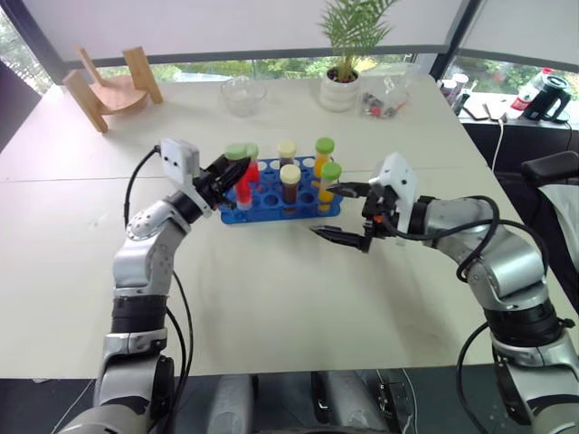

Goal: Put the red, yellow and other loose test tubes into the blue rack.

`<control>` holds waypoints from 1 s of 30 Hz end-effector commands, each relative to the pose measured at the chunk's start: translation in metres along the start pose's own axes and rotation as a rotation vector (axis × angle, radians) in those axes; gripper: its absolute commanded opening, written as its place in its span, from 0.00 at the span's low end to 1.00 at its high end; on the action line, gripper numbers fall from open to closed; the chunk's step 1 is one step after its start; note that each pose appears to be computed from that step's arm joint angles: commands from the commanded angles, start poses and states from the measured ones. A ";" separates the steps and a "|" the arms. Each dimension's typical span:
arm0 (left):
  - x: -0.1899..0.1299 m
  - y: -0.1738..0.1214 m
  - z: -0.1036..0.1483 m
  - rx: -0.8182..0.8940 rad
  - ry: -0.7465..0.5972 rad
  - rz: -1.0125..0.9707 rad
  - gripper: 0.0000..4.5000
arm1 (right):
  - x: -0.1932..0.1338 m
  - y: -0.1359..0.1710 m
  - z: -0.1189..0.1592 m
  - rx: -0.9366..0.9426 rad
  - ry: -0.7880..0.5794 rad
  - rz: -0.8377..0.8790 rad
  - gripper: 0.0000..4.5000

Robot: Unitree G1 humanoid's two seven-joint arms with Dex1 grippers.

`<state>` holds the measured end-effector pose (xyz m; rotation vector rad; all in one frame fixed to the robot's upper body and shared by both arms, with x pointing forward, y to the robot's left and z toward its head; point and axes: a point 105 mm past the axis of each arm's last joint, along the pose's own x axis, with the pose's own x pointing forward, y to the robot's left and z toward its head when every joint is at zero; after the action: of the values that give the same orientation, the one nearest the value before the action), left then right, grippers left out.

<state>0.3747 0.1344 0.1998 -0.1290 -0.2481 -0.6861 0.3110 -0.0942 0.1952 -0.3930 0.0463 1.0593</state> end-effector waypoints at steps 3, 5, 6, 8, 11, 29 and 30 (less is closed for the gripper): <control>0.012 -0.007 0.008 0.053 -0.030 -0.039 0.18 | -0.003 0.000 0.011 -0.035 -0.046 -0.029 0.96; 0.013 -0.006 0.005 0.049 -0.028 -0.037 0.18 | -0.003 0.000 0.012 -0.034 -0.048 -0.034 0.96; 0.012 -0.006 0.003 0.054 -0.022 -0.036 0.18 | -0.004 0.000 0.012 -0.033 -0.050 -0.040 0.96; 0.012 -0.007 -0.001 0.064 -0.014 -0.036 0.18 | -0.004 -0.002 0.012 -0.033 -0.053 -0.051 0.96; 0.012 -0.009 -0.004 0.065 -0.006 -0.042 0.18 | -0.004 -0.002 0.012 -0.031 -0.055 -0.058 0.96; -0.025 -0.010 0.014 0.149 0.108 -0.096 0.84 | -0.009 -0.001 0.001 -0.001 -0.027 -0.043 0.96; -0.032 -0.008 0.013 0.159 0.132 -0.097 0.84 | -0.011 -0.001 -0.001 0.007 -0.022 -0.044 0.96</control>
<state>0.3525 0.1447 0.1955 0.0643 -0.1615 -0.7496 0.3103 -0.1017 0.1828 -0.3657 0.0755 1.0176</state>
